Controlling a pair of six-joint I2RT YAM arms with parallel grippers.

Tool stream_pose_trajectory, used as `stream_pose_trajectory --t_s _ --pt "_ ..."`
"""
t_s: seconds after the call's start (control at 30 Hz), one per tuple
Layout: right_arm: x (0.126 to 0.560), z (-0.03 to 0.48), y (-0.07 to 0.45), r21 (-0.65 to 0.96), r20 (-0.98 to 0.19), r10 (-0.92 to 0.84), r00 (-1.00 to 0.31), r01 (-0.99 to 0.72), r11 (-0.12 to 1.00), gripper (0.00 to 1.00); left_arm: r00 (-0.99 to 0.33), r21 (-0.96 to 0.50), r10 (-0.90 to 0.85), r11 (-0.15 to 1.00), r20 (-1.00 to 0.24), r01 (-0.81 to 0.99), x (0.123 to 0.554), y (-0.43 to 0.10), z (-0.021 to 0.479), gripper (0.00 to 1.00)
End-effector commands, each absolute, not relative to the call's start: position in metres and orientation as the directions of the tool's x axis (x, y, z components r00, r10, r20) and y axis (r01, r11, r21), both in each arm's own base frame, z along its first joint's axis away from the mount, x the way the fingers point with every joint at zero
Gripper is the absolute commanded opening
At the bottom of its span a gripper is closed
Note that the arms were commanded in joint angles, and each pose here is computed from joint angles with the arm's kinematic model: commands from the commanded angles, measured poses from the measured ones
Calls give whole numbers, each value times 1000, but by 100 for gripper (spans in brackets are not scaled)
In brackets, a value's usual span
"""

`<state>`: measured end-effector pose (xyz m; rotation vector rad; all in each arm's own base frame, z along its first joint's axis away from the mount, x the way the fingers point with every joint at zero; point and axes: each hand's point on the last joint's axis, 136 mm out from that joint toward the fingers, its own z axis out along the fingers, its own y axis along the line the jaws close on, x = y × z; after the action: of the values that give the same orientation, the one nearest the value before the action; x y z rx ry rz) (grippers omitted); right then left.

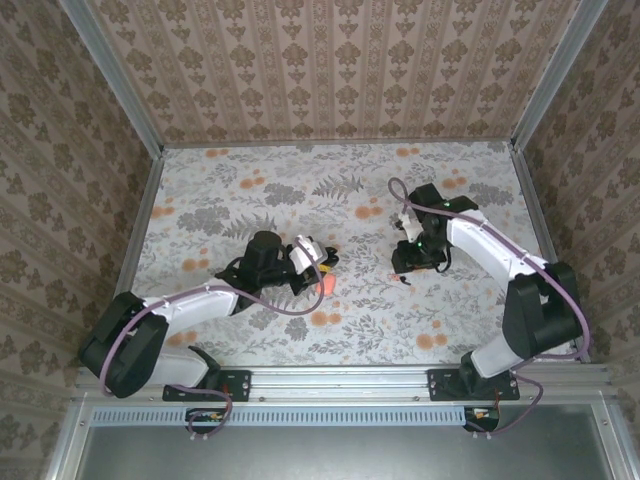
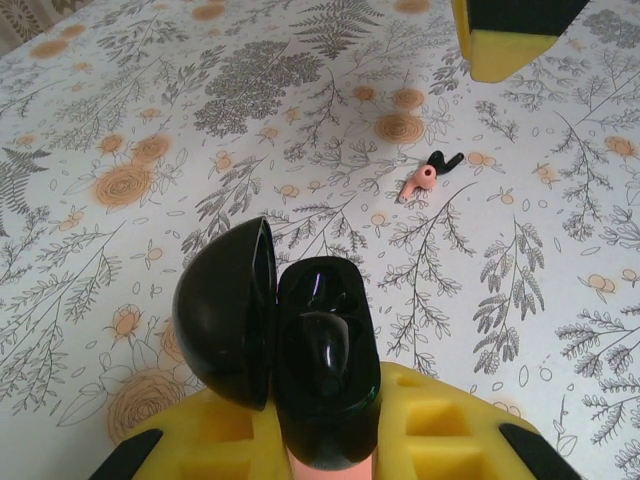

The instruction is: Insert the wireless bluetooth earbuds into the charging case

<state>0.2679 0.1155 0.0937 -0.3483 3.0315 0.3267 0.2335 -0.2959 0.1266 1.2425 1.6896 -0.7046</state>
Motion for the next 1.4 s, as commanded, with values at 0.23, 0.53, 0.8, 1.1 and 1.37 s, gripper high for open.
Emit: stream_pose_trajectory --t_s 0.23,0.53,0.8,1.1,1.37 --pt "266 60 92 -20 45 -414 -909 -415 910 44 -91 76 449 342 -889 937 232 -293 121 10" --pt "276 35 103 -37 79 -473 -877 -477 878 47 -94 83 461 349 -882 933 235 -292 120 10" --pt "288 22 111 -27 59 -476 -877 -478 878 47 -101 84 470 356 -877 931 237 -291 118 10" --pt "307 20 105 -88 22 -433 -901 -433 897 43 -109 82 474 364 -874 928 239 -292 119 10" --pt "309 34 97 -102 7 -404 -915 -403 910 42 -116 75 470 368 -875 927 239 -291 120 10"
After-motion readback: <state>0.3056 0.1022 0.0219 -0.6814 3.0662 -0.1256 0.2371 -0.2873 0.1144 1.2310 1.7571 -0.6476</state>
